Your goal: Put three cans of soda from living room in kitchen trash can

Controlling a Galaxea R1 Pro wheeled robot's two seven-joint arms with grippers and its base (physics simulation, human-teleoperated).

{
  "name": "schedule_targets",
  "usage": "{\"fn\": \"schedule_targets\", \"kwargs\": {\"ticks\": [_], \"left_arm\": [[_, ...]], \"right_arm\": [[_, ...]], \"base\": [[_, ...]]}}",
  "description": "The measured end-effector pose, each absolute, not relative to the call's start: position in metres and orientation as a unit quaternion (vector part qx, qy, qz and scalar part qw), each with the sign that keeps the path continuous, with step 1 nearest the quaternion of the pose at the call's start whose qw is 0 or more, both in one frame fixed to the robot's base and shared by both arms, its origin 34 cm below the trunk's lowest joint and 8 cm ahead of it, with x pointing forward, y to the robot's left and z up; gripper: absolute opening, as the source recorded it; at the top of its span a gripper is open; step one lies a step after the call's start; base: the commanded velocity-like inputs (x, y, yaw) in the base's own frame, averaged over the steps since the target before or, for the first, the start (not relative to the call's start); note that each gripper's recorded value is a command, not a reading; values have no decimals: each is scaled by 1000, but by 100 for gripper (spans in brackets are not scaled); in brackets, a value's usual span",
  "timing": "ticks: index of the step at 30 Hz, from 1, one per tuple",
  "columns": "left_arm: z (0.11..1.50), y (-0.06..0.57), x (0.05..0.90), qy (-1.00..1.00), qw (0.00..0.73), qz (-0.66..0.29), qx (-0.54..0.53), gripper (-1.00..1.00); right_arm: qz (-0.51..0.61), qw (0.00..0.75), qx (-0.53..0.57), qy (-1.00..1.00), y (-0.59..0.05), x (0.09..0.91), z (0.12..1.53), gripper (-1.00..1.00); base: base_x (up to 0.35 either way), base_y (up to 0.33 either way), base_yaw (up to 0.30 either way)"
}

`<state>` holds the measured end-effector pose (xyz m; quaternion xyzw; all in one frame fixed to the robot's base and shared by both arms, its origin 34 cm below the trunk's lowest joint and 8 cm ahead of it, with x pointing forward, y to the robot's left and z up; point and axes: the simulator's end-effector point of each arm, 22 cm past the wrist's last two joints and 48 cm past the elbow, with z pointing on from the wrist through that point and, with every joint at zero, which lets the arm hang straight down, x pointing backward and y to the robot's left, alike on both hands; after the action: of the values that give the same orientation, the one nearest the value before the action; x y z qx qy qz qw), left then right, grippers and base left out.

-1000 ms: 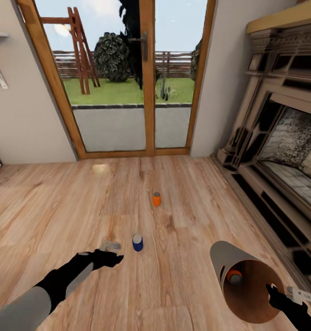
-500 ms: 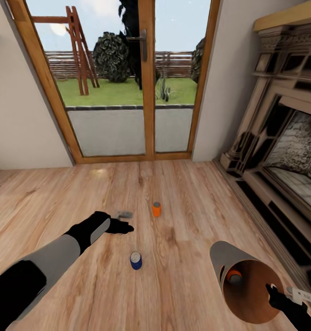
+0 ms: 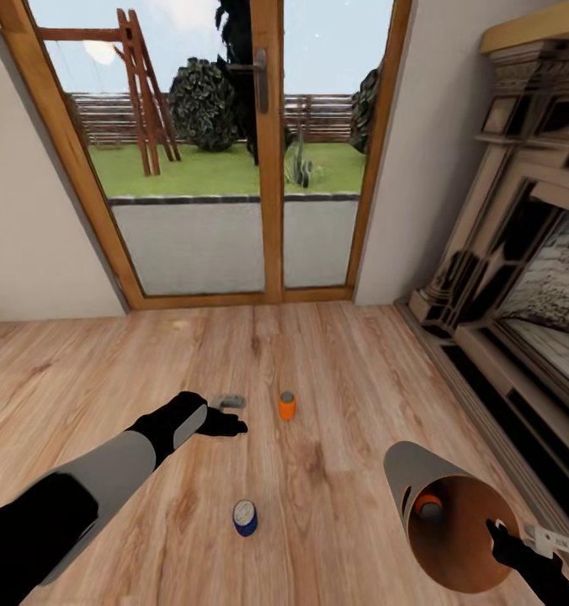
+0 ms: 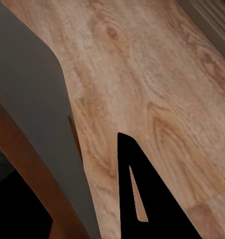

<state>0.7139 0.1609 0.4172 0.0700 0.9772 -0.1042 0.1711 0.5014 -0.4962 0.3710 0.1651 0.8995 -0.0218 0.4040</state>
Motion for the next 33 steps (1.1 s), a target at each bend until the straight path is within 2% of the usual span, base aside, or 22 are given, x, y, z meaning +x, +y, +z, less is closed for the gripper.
{"fn": "schedule_targets", "kwargs": {"ticks": [6,23,33], "left_arm": [[413,164,711,978,169,-101,68,100],[396,163,714,975,192,-93,67,100],[382,91,702,969,195,-121,90,100]], "right_arm": [[-21,404,165,900,-496,501,371,-100],[-21,404,163,900,-495,498,353,-100],[-21,408,156,900,-498,501,337,-100]], "base": [[153,0,0],[10,0,0],[0,0,0]]}}
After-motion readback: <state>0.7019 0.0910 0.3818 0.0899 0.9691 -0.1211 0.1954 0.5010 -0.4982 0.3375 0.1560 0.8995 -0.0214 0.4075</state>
